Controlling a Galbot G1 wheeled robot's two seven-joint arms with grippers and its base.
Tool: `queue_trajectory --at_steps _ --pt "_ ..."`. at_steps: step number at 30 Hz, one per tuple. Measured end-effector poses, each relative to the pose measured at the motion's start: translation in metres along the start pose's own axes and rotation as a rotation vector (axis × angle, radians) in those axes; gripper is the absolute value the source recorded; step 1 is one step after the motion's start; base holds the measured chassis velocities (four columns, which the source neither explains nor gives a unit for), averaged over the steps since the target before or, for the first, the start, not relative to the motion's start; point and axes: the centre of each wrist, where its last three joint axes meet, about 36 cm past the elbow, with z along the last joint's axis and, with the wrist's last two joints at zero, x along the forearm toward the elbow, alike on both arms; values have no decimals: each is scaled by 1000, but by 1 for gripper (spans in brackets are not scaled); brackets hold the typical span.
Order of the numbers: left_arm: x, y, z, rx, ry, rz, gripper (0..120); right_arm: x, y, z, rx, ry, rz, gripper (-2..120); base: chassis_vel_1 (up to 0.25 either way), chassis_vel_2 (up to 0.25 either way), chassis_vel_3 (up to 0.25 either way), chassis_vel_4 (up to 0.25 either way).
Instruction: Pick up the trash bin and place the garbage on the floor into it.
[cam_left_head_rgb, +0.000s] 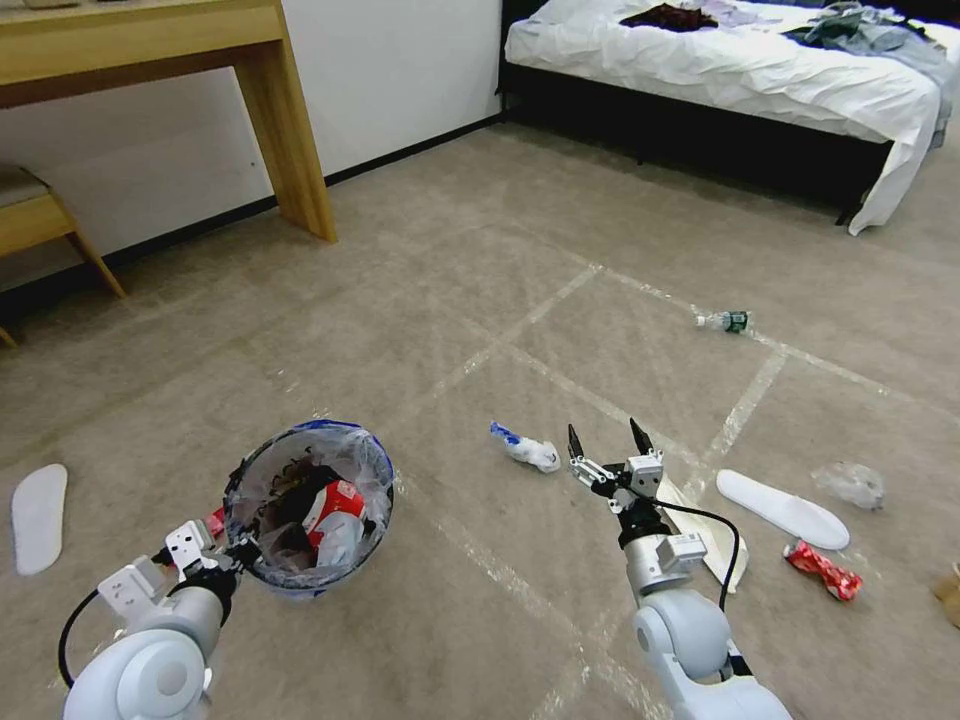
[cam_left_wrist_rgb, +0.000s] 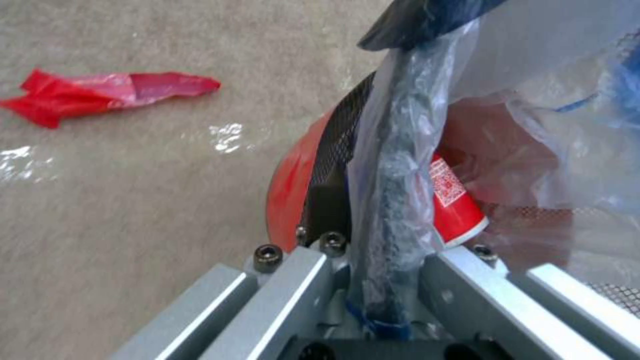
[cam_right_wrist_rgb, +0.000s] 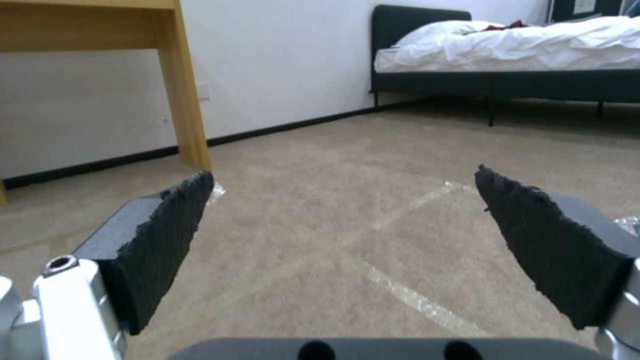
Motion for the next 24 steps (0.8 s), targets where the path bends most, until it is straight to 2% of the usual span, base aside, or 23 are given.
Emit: queue_trajectory --at_steps 19,24 --pt "-1 0 -2 -8 -1 3 0 -2 0 -1 1 -5 -2 100 -132 137 130 -129" --pt "-2 0 -3 -7 -1 5 0 -3 1 -1 -1 -6 -3 100 -73 84 51 -74"
